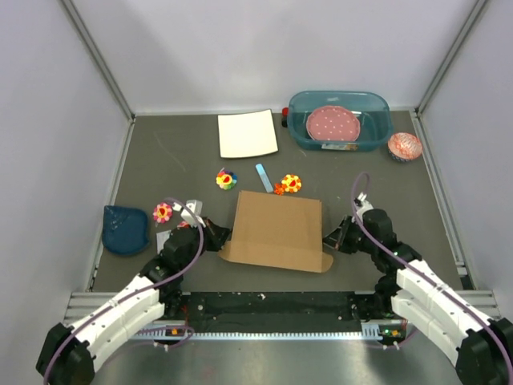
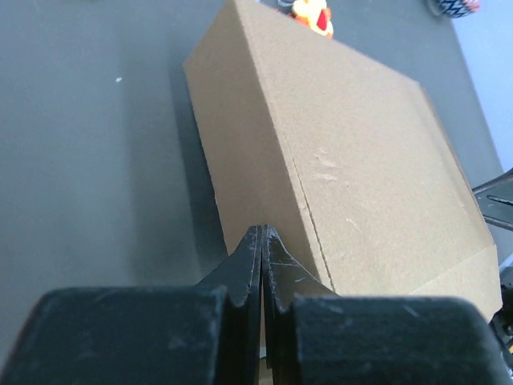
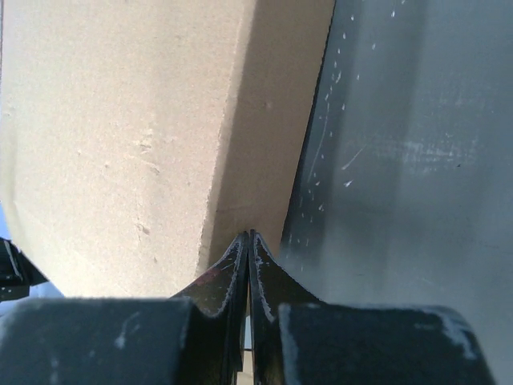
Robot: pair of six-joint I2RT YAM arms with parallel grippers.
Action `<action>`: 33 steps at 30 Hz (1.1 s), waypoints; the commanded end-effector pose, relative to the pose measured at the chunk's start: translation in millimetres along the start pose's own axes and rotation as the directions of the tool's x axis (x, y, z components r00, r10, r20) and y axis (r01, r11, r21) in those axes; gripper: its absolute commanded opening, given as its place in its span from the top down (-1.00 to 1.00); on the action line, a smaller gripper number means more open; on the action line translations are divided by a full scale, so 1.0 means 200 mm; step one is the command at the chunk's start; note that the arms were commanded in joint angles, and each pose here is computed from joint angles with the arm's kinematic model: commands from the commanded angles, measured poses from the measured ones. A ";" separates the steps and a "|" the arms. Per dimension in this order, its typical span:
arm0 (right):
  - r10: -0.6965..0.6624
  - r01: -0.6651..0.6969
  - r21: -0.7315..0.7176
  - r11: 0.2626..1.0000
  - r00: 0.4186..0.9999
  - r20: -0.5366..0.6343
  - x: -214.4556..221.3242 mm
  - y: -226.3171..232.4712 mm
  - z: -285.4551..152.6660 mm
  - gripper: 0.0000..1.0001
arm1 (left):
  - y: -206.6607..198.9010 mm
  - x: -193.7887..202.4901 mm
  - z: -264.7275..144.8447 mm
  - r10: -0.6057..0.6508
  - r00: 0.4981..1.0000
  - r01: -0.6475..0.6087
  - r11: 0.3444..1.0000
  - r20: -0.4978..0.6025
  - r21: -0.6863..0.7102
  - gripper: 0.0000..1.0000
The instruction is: Fold the paper box
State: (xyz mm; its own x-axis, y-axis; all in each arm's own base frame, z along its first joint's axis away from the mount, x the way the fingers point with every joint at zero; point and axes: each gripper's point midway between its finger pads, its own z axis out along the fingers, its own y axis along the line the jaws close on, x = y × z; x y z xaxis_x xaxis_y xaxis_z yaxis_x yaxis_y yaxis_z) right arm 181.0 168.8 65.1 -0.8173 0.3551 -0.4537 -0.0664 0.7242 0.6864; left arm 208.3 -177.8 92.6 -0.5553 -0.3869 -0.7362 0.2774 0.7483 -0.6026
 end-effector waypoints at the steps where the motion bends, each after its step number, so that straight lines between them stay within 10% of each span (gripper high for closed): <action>1: -0.043 0.057 -0.197 0.979 0.997 0.071 -0.15 0.31 -0.12 1.00 | -0.31 -0.06 -0.08 0.001 1.000 0.006 0.964 -0.025 0.265 1.00; 33: -0.023 0.060 -0.228 0.972 0.986 0.164 -0.34 0.57 -0.38 1.00 | -0.63 -0.39 -0.22 0.021 0.998 -0.042 0.921 0.058 0.387 1.00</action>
State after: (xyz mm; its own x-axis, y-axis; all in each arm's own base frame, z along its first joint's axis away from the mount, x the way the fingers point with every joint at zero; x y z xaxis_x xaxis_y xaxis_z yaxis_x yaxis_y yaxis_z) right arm 205.6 159.3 204.5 -0.6329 0.4796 -0.6078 -0.1719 0.6783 0.7144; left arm 192.3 -191.7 154.4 -0.5898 -0.3399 -0.7325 0.3761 0.6871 -0.6217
